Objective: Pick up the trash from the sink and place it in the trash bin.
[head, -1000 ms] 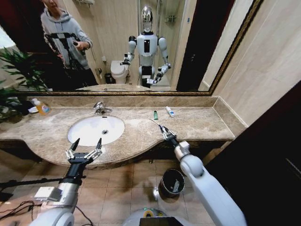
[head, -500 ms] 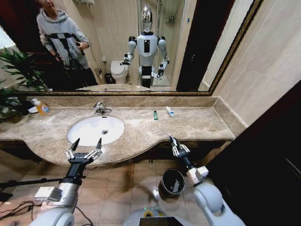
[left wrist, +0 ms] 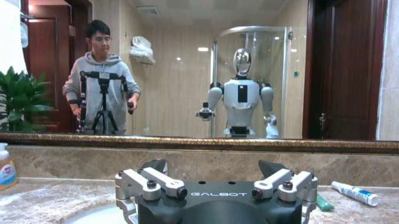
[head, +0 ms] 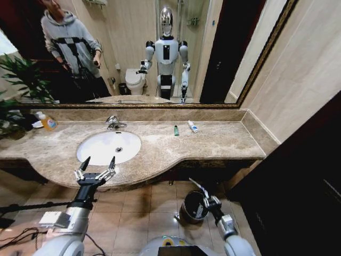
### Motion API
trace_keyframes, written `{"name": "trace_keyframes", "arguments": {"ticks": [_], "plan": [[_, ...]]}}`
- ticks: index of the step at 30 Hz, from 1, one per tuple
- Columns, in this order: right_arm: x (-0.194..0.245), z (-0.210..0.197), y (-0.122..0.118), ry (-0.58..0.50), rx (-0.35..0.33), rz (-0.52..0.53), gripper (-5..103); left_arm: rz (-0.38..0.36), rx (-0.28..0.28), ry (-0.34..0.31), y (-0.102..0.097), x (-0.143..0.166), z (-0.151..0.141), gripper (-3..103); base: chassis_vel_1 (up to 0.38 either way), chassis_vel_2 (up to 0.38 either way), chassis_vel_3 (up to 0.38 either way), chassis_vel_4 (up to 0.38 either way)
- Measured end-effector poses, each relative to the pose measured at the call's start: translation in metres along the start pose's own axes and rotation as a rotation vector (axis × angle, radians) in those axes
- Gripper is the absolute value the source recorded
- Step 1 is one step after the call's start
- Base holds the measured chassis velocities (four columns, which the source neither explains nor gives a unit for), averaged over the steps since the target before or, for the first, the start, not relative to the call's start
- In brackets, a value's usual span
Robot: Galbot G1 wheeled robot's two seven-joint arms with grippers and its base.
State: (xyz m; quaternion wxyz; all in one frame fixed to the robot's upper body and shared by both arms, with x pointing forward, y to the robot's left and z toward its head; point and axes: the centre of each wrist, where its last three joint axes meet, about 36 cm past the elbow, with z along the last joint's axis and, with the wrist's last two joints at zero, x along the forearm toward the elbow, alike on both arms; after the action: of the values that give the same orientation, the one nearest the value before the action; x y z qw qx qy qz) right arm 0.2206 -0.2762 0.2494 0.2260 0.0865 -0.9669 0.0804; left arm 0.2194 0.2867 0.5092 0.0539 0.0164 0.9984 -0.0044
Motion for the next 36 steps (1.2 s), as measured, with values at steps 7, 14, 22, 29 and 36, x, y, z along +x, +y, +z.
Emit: {"name": "trace_keyframes", "arguments": {"ticks": [7, 14, 22, 29, 36], "plan": [[-0.021, 0.022, -0.003, 0.115, 0.101, -0.083, 20, 0.000, 0.000, 0.000, 0.000, 0.000, 0.000, 100, 0.000, 0.000, 0.000, 0.000], [-0.046, 0.033, -0.004, 0.195, 0.180, -0.128, 20, 0.000, 0.000, 0.000, 0.000, 0.000, 0.000, 100, 0.000, 0.000, 0.000, 0.000], [-0.076, 0.046, -0.003, 0.260, 0.232, -0.164, 20, 0.000, 0.000, 0.000, 0.000, 0.000, 0.000, 100, 0.000, 0.000, 0.000, 0.000], [-0.110, 0.065, -0.013, 0.325, 0.272, -0.166, 20, 0.000, 0.000, 0.000, 0.000, 0.000, 0.000, 100, 0.000, 0.000, 0.000, 0.000], [-0.142, 0.077, -0.036, 0.373, 0.305, -0.159, 20, 0.000, 0.000, 0.000, 0.000, 0.000, 0.000, 100, 0.000, 0.000, 0.000, 0.000]]}}
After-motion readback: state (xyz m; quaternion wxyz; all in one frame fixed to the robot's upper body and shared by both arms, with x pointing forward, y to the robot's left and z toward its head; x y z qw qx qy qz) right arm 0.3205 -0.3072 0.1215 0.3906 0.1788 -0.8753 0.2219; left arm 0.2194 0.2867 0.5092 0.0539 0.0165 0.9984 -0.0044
